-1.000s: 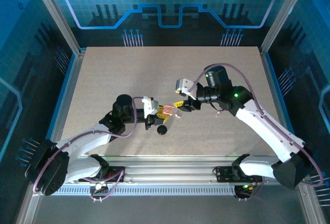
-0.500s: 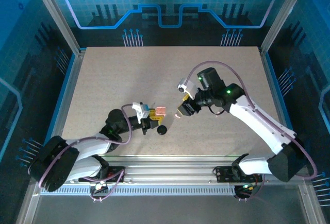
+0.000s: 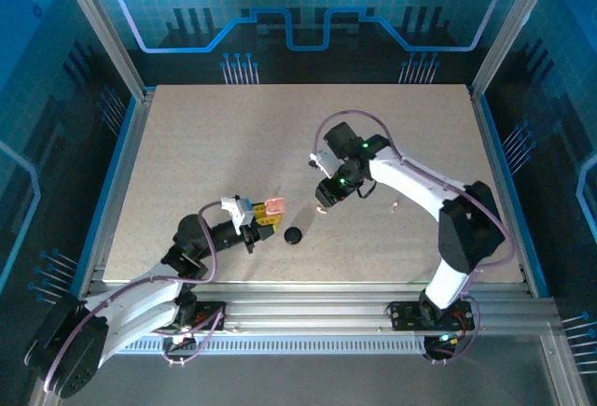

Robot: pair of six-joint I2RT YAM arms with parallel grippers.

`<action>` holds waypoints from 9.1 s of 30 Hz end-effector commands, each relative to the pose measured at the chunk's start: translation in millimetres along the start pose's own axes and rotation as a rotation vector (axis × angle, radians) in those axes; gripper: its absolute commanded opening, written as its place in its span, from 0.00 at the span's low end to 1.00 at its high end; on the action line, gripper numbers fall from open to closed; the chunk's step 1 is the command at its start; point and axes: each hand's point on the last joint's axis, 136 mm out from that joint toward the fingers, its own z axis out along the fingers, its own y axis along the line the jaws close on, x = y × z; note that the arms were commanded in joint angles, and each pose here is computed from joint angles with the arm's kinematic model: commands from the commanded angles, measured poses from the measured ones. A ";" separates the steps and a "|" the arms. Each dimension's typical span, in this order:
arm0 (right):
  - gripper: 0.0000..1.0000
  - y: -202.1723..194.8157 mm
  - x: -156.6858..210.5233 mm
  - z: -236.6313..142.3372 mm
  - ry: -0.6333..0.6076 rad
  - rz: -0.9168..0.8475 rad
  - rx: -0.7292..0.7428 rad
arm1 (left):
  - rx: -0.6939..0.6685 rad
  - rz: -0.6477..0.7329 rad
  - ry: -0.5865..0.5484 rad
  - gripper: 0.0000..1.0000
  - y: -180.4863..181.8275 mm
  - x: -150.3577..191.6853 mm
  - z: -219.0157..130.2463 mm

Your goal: Insert the wireless bluetooth earbuds into the charging case

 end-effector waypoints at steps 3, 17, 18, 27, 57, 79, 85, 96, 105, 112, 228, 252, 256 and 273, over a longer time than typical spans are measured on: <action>0.42 -1.5 2.4 18.8 0.108 0.001 0.058 | -0.046 -0.009 0.015 0.16 6.7 5.5 -4.5; 0.41 -4.2 2.2 67.2 0.229 -0.052 0.107 | -0.052 -0.014 0.037 0.16 9.0 9.8 -2.6; 0.41 -4.8 1.8 69.3 0.233 -0.058 0.112 | -0.053 -0.015 0.038 0.16 9.4 9.8 -2.3; 0.38 -8.9 3.0 81.2 0.275 -0.091 0.135 | -0.053 -0.012 0.039 0.16 9.6 7.9 -1.5; 0.26 -16.6 3.6 102.8 0.291 -0.107 0.176 | -0.061 -0.007 0.044 0.18 10.2 7.3 -2.5; 0.20 -3.2 -23.2 57.1 -0.036 0.154 0.074 | -0.049 -0.001 0.089 0.18 10.9 22.4 0.6; 0.20 -0.3 -25.1 26.9 -0.182 0.266 -0.003 | -0.052 -0.009 0.099 0.17 16.6 28.9 8.7; 0.20 8.0 -22.9 -27.7 -0.414 0.387 -0.099 | -0.117 0.014 0.050 0.16 37.7 20.1 29.2; 0.20 13.0 -27.9 -60.5 -0.543 0.436 -0.136 | -0.151 0.073 -0.033 0.16 51.7 9.1 52.1; 0.21 15.5 -34.0 -76.4 -0.609 0.459 -0.171 | -0.128 0.139 -0.030 0.15 51.6 18.6 69.0; 0.23 80.1 -70.3 -144.1 -1.090 0.454 -0.386 | -0.349 0.253 -0.159 0.15 64.4 -34.7 86.8; 0.23 79.2 -72.0 -123.4 -1.038 0.476 -0.371 | -0.334 0.265 -0.175 0.15 60.2 -41.1 85.0; 0.22 77.8 -71.8 -121.1 -1.034 0.481 -0.363 | -0.325 0.268 -0.181 0.15 58.3 -43.4 84.9; 0.23 73.4 -69.9 -116.7 -1.010 0.490 -0.319 | -0.316 0.278 -0.191 0.15 55.4 -47.1 83.7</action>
